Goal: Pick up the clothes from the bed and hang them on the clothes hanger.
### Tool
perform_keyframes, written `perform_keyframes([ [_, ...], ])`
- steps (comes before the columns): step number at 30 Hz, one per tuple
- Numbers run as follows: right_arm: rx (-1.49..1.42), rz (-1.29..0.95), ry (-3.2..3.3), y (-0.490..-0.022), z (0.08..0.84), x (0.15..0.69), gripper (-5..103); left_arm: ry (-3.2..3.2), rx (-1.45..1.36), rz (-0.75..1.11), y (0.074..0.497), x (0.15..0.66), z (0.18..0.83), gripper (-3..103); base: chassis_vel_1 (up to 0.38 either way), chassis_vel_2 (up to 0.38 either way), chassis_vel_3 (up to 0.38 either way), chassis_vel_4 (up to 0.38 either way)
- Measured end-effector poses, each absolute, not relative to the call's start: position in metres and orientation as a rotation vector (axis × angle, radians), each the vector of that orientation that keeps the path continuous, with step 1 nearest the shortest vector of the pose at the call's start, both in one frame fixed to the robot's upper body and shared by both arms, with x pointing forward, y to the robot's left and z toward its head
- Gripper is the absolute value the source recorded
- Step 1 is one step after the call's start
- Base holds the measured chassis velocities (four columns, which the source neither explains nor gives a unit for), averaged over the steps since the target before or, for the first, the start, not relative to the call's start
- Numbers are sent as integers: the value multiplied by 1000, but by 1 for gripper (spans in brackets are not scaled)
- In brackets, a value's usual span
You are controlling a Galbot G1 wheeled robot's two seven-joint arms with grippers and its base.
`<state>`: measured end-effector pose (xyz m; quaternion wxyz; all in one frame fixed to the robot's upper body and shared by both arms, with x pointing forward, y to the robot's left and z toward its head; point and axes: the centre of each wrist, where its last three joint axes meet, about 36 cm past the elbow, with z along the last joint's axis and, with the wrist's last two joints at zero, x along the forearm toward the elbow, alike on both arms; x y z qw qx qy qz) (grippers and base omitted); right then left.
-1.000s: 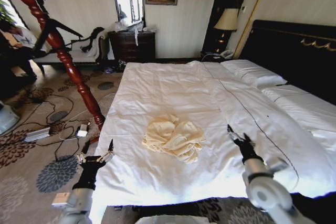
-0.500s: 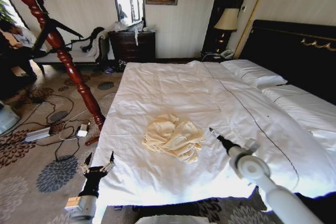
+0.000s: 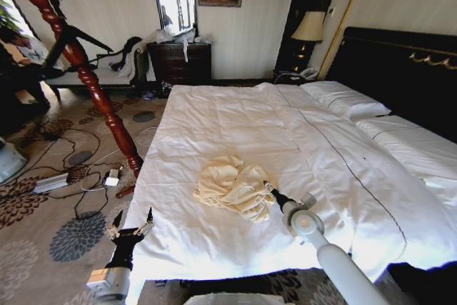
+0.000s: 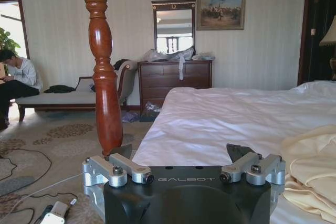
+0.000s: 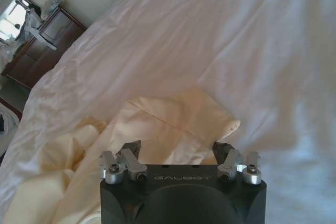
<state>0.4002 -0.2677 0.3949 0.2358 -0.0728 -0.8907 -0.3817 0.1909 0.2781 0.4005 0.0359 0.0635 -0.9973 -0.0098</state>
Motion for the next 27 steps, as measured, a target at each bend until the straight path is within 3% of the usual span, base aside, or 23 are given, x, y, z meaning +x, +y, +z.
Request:
perform_keyframes([
  [2, -196, -1050, -2460, -268, 395, 399, 72, -3065, 194, -29, 278, 191, 401, 100, 0, 0, 0, 0],
  [6, -195, -1072, -2532, -272, 393, 397, 50, -3070, 201, -24, 277, 191, 402, 100, 0, 0, 0, 0],
  [8, -197, -1078, -2539, -273, 392, 397, 50, -3072, 203, -23, 276, 190, 403, 100, 0, 0, 0, 0],
  [12, -183, -1077, -2563, -273, 391, 393, 27, -3076, 209, -22, 276, 187, 405, 100, 0, 0, 0, 0],
  [15, -191, -1065, -2605, -271, 391, 392, 22, -3076, 214, -21, 276, 187, 405, 100, 0, 0, 0, 0],
  [20, -134, -1035, -2774, -268, 410, 383, 3, -3078, 219, -15, 275, 186, 406, 100, 0, 0, 0, 0],
  [27, 280, -991, -3053, -275, 489, 364, 0, -3081, 216, 0, 273, 187, 406, 100, 0, 0, 0, 0],
])
